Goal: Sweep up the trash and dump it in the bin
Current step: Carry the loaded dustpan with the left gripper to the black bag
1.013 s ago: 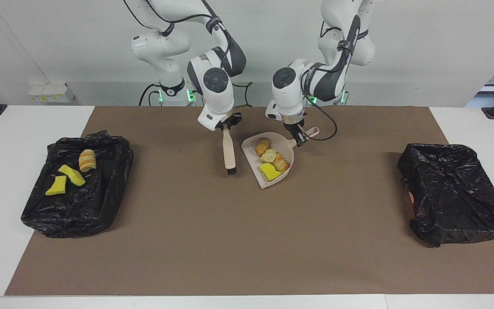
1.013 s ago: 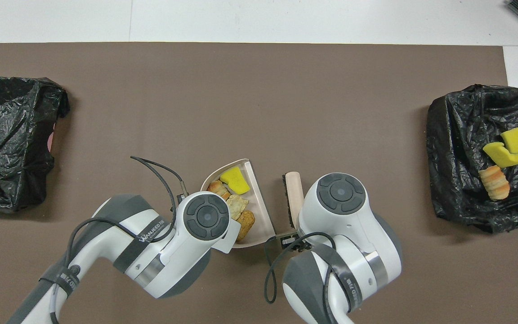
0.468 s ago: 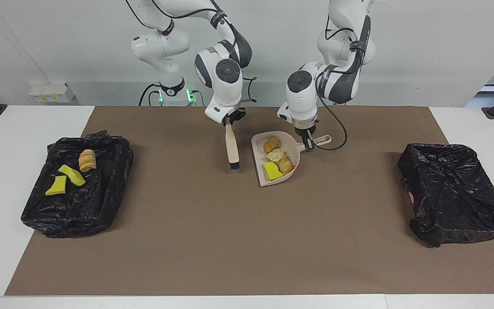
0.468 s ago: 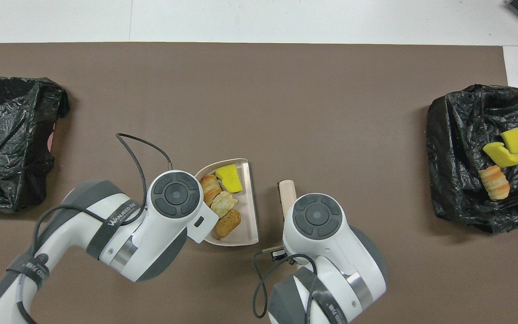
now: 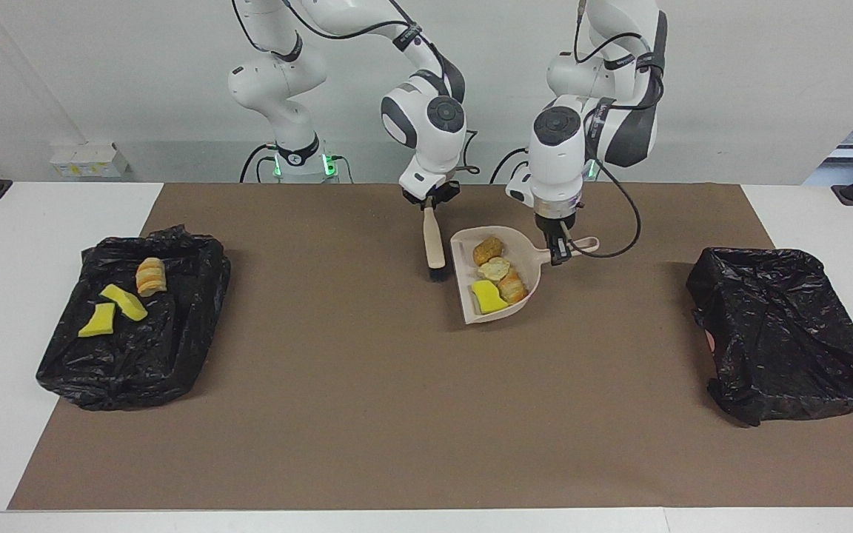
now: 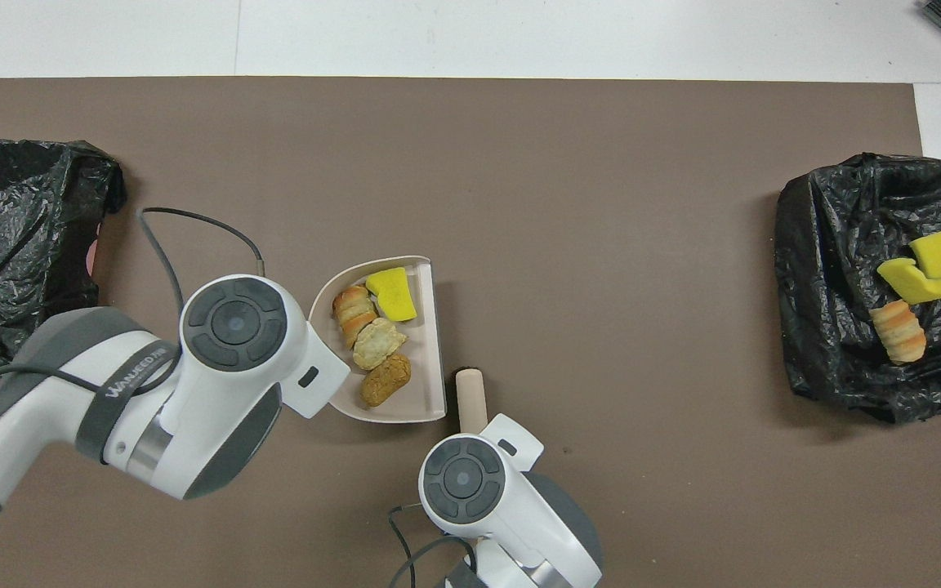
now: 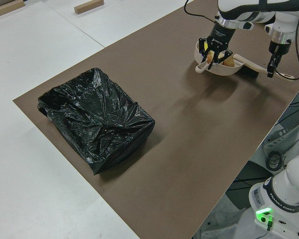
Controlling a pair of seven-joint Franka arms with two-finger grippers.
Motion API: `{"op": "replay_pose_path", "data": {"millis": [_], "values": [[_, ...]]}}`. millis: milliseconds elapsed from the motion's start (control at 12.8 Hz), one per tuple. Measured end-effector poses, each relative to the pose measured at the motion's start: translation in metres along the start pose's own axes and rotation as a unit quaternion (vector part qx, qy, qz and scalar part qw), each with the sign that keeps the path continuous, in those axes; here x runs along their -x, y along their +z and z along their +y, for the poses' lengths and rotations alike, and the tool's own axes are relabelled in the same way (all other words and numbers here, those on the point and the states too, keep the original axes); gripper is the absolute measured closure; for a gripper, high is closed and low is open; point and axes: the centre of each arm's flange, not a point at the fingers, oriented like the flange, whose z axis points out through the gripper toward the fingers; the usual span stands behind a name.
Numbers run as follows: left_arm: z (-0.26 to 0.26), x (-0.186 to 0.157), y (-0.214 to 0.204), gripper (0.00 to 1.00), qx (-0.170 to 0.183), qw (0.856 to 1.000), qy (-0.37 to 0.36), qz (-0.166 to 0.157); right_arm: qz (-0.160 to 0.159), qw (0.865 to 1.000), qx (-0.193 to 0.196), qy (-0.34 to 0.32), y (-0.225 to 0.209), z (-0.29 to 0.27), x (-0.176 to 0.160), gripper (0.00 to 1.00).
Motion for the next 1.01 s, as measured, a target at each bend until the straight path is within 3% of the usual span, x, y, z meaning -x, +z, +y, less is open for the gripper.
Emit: {"op": "replay_pose_path", "data": {"millis": [156,234,623,701,1013], "values": [[-0.009,0.026,-0.014,0.69,-0.011,1.0,0.015,0.003,0.002,1.0,-0.001,-0.003,0.0,-0.004,0.002,0.74],[-0.014,0.039,-0.017,0.69,-0.014,1.0,0.013,0.003,0.002,1.0,0.0,-0.002,0.0,-0.004,0.002,0.67],[-0.054,0.139,-0.017,0.69,-0.018,1.0,-0.015,0.0,-0.007,1.0,0.01,0.005,-0.027,0.004,-0.005,0.06],[-0.062,0.163,-0.02,0.69,-0.022,1.0,-0.015,0.0,0.002,1.0,0.012,0.006,-0.044,0.012,-0.012,0.0],[-0.091,0.257,-0.03,0.69,-0.037,0.998,-0.04,-0.005,0.025,0.999,0.008,-0.021,-0.129,0.076,-0.052,0.0]]}}
